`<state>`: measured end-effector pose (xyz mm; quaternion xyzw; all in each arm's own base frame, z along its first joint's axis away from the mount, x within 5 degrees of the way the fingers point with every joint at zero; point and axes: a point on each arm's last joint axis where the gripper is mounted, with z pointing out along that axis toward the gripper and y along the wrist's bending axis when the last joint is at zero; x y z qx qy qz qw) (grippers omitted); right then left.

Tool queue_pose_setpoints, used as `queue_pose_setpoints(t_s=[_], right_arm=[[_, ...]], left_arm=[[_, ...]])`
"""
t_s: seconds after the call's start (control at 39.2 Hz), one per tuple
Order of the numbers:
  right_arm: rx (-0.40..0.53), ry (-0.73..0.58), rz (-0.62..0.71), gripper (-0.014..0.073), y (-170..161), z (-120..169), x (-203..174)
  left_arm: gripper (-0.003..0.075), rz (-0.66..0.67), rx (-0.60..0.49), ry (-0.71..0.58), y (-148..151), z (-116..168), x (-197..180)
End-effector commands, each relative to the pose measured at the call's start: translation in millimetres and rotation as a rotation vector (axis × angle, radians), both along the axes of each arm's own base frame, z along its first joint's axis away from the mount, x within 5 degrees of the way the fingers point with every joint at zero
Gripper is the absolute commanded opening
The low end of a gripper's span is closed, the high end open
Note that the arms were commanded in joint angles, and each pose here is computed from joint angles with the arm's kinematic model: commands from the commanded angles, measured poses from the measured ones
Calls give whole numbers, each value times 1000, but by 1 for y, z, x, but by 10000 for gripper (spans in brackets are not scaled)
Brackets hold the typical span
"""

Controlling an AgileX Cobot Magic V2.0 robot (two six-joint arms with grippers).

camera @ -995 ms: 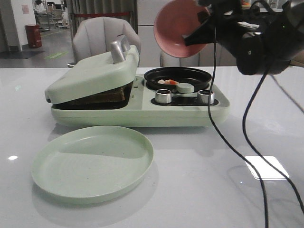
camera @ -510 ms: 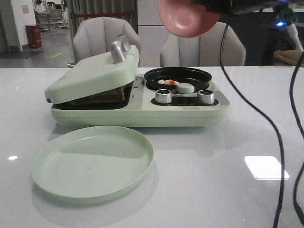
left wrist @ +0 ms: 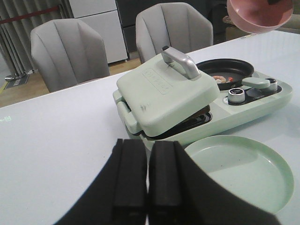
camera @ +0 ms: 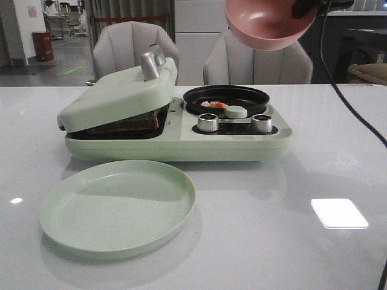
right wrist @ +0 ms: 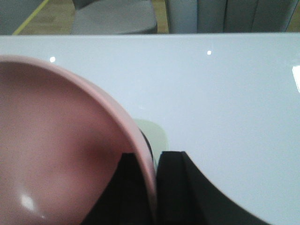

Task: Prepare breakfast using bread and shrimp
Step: 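Carry the emptied pink bowl back with the right gripper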

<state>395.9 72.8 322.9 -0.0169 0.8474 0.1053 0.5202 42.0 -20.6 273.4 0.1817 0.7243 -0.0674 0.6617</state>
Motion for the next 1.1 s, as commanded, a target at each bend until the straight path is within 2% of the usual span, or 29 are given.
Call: queue_pose_setpoints(t_s=[0.0, 0.13, 0.23, 0.31, 0.41, 0.56, 0.66, 0.89, 1.07], right_arm=[[-4, -55, -23, 120, -16, 33, -12], [28, 92, -76, 120, -41, 20, -13], [98, 216, -138, 120, -69, 11, -17], [130, 275, -172, 120, -85, 7, -21], [123, 314, -191, 120, -98, 4, -24], [60, 353, -161, 120, -103, 0, -27], [53, 404, -145, 120, -102, -8, -26], [58, 595, -118, 120, -103, -53, -15], [67, 685, -115, 120, -103, -84, -5]], left_arm=[[114, 12, -45, -83, 1, 15, 0], [114, 12, -44, -82, 1, 14, 0], [114, 11, -44, -80, 1, 14, 0], [114, 11, -44, -80, 1, 14, 0], [114, 11, -44, -80, 1, 14, 0], [114, 11, -44, -80, 1, 14, 0], [114, 11, -44, -80, 1, 14, 0], [114, 11, -44, -80, 1, 14, 0], [114, 11, -44, -80, 1, 14, 0]])
